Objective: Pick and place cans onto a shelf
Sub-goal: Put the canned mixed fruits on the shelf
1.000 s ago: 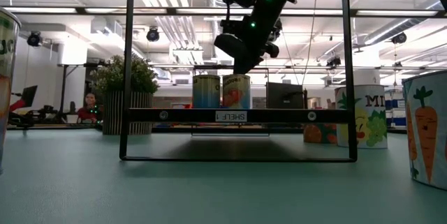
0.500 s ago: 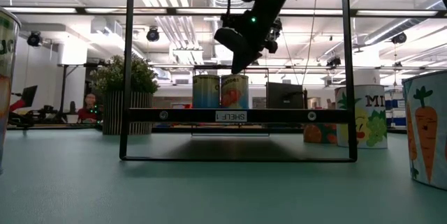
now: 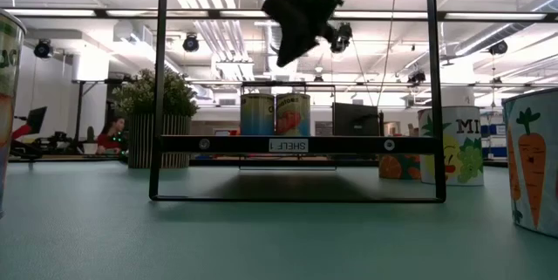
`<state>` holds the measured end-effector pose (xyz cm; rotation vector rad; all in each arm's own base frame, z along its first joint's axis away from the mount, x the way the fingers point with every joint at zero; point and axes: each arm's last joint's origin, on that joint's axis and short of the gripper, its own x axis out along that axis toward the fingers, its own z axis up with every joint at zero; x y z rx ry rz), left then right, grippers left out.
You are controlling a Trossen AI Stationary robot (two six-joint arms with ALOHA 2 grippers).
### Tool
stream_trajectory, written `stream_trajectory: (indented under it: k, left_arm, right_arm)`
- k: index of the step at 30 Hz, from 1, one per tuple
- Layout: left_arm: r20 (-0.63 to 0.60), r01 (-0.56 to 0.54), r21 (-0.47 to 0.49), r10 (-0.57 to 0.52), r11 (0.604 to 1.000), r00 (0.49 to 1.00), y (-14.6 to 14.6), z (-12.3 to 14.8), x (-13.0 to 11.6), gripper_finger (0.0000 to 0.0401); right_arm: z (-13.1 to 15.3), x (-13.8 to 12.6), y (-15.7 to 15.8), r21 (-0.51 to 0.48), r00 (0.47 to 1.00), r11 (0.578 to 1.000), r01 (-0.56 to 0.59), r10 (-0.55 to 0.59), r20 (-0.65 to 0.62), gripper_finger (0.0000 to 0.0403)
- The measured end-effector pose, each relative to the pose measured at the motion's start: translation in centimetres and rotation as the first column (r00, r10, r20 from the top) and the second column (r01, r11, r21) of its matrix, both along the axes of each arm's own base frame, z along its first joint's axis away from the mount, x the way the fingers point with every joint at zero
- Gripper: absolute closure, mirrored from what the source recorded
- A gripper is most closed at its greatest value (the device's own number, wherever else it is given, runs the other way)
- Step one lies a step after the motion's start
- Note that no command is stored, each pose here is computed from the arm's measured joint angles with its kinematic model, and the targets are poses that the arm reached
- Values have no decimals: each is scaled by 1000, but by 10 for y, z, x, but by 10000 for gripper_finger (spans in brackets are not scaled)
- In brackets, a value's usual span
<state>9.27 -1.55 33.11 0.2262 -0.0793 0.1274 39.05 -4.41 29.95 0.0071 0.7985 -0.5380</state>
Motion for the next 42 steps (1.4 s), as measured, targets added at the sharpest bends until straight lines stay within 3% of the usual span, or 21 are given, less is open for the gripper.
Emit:
stream_trajectory:
  k: [9,18,33,42]
  left_arm:
    - [0,0,0,0,1000,1000,0,0,0,401]
    - [-2,1,-7,-1,1000,1000,0,0,1,401]
    - [7,1,-19,-1,1000,1000,-2,1,7,401]
    - [-3,4,-63,-4,998,1000,-4,0,13,401]
  right_arm:
    - [21,-16,47,19,995,995,-101,101,-7,394]
    - [20,-42,78,70,991,989,-130,130,-8,394]
    - [-14,-135,97,150,999,989,5,-13,48,394]
    - [-49,-173,107,142,987,988,-63,40,159,394]
